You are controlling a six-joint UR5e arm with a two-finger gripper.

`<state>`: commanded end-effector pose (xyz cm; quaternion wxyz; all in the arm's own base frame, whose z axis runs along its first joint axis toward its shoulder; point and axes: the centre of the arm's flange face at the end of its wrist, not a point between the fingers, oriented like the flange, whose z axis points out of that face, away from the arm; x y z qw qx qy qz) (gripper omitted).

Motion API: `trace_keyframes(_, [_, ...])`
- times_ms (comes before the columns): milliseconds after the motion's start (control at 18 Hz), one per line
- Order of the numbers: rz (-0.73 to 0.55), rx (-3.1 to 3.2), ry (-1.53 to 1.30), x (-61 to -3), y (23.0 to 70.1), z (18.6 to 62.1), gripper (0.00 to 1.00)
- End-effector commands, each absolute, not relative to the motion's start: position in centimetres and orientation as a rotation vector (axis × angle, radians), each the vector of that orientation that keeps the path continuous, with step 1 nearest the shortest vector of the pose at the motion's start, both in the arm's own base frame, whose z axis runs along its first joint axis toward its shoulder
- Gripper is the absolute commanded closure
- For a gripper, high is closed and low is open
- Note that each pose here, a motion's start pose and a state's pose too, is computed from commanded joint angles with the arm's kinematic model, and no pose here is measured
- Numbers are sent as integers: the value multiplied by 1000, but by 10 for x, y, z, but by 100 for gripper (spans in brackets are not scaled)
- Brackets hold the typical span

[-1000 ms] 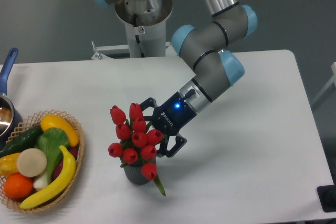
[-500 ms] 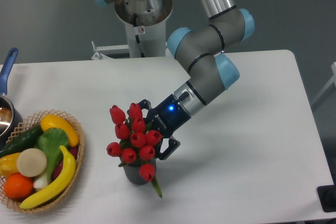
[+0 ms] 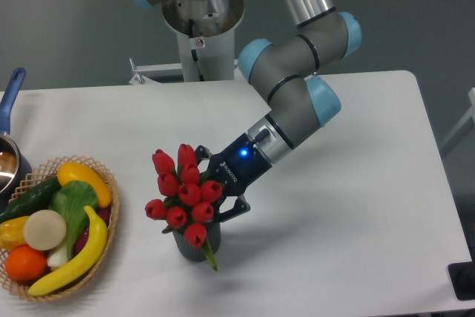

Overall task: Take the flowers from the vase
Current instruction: 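Lift the gripped tulips upward out of the grey vase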

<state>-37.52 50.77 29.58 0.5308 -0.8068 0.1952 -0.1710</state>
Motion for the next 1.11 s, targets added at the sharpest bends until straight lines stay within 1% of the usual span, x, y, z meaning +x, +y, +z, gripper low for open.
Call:
trace_keyframes(56, [-408, -1926, 463, -375, 507, 296, 49])
trace_keyframes(111, [-408, -1925, 461, -376, 506, 296, 49])
trace_keyframes(389, [-420, -1922, 423, -379, 502, 302, 49])
trace_keyframes(556, [-417, -1919, 407, -375, 500, 320, 49])
trace_keyframes(667, [-428, -1913, 395, -374, 501, 322, 49])
trace_keyframes(1111, [-428, -1850, 382, -370, 500, 354, 49])
